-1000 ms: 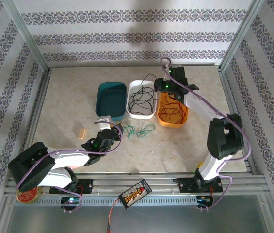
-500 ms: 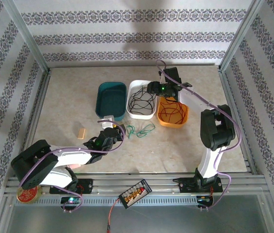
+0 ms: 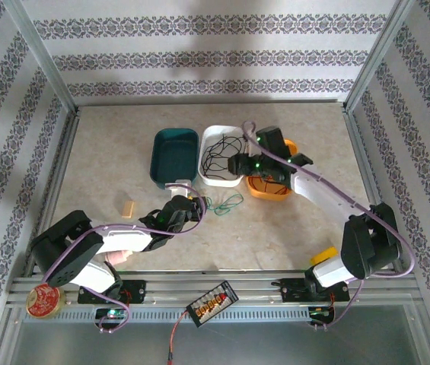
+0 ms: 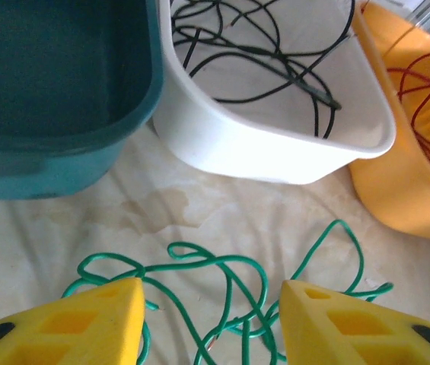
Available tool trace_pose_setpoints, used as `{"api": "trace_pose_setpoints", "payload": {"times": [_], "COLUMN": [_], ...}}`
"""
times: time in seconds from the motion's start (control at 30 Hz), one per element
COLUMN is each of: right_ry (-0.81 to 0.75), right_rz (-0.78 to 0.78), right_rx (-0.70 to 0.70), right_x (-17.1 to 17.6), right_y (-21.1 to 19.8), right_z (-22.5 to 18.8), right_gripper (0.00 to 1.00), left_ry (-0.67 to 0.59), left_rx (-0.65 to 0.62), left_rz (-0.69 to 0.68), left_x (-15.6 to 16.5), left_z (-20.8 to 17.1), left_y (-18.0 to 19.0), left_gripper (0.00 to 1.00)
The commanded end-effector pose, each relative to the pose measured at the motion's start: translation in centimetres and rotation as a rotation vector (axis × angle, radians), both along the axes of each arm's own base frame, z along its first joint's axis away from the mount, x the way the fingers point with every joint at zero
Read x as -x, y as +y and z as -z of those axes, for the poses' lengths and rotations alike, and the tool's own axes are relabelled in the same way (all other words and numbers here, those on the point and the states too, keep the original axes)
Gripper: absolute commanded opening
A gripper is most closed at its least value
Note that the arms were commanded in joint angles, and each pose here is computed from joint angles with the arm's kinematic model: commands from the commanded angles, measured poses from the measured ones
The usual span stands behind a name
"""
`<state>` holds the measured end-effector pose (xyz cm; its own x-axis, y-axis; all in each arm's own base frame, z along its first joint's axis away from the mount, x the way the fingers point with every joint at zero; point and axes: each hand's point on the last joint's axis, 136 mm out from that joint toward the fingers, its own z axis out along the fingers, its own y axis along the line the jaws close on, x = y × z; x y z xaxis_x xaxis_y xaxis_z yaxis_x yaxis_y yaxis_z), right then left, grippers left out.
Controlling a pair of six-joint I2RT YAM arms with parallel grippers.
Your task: Untangle the cables
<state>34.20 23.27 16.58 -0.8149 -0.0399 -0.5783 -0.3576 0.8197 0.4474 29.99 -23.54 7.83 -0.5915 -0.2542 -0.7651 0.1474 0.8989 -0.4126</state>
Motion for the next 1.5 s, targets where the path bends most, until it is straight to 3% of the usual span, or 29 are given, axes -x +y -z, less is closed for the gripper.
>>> {"api": "trace_pose_setpoints", "payload": {"times": [0.0,0.13,0.4,0.9,1.07,1.27,1.47], "right_ry": [0.103,0.201,0.271,0.342,0.338,0.273,0.187], "right_rz": [-0.146,-0.098,-0.018,-0.064,-0.074,-0.064,-0.052], "right_rx": [0.005,0.064,0.193,0.09,0.05,0.045,0.021], "right_x": [4.7,6.4,6.4,6.0,6.4,6.2,6.0], "right_y": [2.0,1.1,-1.2,0.9,1.4,1.0,0.3], "right_z": [2.7,6.6,10.6,12.4,11.9,10.4,6.9], "right_gripper": [0.54,0.52,0.52,0.48,0.38,0.01,0.0], "left_ry": [0.007,0.021,0.02,0.032,0.033,0.036,0.018], "left_rx": [-0.006,-0.031,-0.035,-0.045,-0.044,-0.04,-0.025], "left_rz": [-0.01,-0.002,0.006,0.006,0.01,0.029,0.054], "left_x": [-0.3,-0.3,-0.3,-0.3,-0.3,-0.3,-0.2], "left_z": [0.0,0.2,0.2,0.4,0.4,0.4,-0.1], "left_y": [-0.1,-0.2,-0.5,-0.5,-0.8,-1.3,-1.7], "left_gripper": [0.5,0.5,0.5,0.5,0.5,0.5,0.51]}}
